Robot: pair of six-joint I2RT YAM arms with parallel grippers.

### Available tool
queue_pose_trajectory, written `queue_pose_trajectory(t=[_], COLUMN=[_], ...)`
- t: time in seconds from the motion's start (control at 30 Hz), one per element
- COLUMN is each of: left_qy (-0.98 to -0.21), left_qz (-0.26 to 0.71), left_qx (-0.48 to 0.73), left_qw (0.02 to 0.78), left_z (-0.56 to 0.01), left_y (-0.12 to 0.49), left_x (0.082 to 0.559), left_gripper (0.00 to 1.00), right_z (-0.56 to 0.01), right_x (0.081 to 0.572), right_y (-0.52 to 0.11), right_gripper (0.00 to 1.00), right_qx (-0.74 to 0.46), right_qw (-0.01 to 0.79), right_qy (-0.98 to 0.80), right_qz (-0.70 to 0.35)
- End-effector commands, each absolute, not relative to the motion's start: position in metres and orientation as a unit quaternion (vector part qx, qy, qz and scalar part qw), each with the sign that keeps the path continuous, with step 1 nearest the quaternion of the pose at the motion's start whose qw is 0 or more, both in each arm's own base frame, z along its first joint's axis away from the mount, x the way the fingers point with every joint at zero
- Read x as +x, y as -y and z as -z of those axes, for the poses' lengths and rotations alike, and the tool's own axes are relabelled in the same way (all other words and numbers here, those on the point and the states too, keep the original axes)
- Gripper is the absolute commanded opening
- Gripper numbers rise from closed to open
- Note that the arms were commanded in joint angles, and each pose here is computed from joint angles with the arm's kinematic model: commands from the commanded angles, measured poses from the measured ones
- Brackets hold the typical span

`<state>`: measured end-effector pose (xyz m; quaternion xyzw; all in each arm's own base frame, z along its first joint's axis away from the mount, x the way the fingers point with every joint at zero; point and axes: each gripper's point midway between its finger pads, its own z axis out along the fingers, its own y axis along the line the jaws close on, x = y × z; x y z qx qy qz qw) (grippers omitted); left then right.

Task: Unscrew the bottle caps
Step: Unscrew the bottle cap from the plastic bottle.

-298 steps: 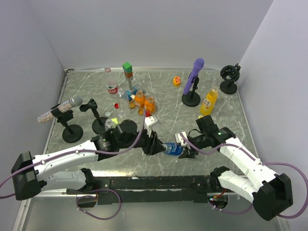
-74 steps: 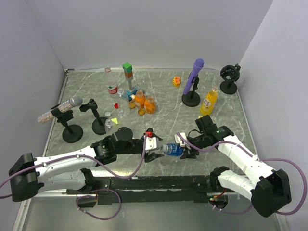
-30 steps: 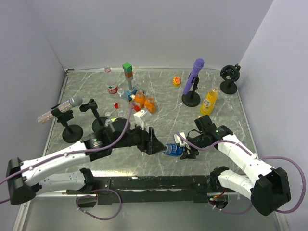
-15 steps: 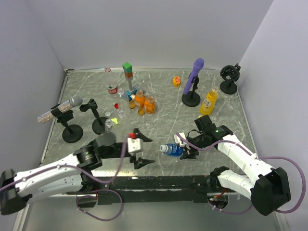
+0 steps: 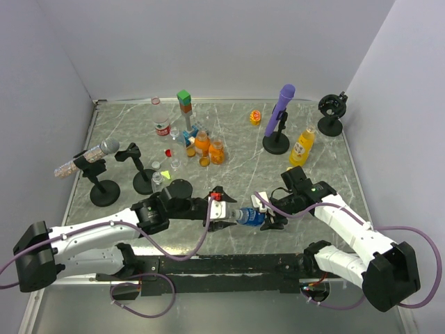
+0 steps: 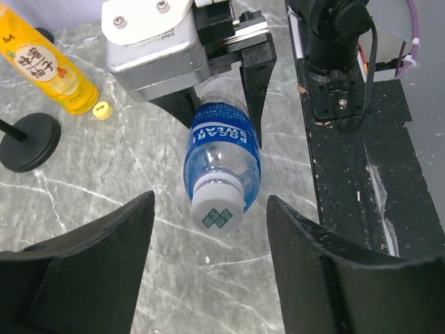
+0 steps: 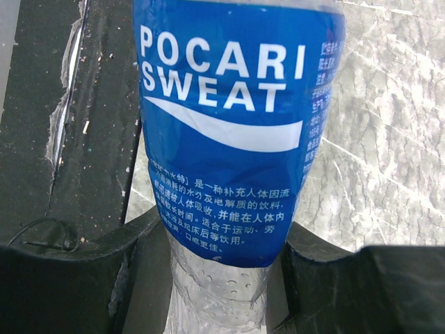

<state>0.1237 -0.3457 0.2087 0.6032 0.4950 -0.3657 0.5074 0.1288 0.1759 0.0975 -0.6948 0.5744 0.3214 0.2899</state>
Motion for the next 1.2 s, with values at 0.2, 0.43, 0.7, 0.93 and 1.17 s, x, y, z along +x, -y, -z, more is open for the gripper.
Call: queue_pose_trajectory(t=[0.2,0.43,0.7,0.93,1.17], left_qy=[-0.472,-0.479,-0.521,-0.68,-0.761], left_qz=[0.378,0.379,0.411,0.505,0.551], left_qx=[0.614,0.612,0.572,0.371,0.214], left_qw=[0.508,0.503,0.482,0.38,0.267], left_z=[-0.224,-0.223,-0.234,-0.258,-0.246], left_y=[0.36,0.36,0.357,0.362,0.368], left_x=[0.124,0.124,0.119,0.117,0.111], left_gripper=[0.52,0.35,0.11,0.06,0.11], right_z=[-0.101,-0.101,-0.1,-0.1,-0.099], right_x=[0.128,0.129,0.129,0.129,0.129], right_y=[-0.179,-0.179,-0.179,-0.178,-0.179], right_gripper=[0.19,0.19,0.19,0.19,0.19], right_qx=[-0.702,-0.702,-0.702,-0.702,-0.703], right_qw=[0.299,0.299,0.297,0.296,0.293], right_qy=[-0.558,-0.559,-0.56,-0.561,-0.56], right_qz=[-0.325,-0.325,-0.325,-0.324,-0.326])
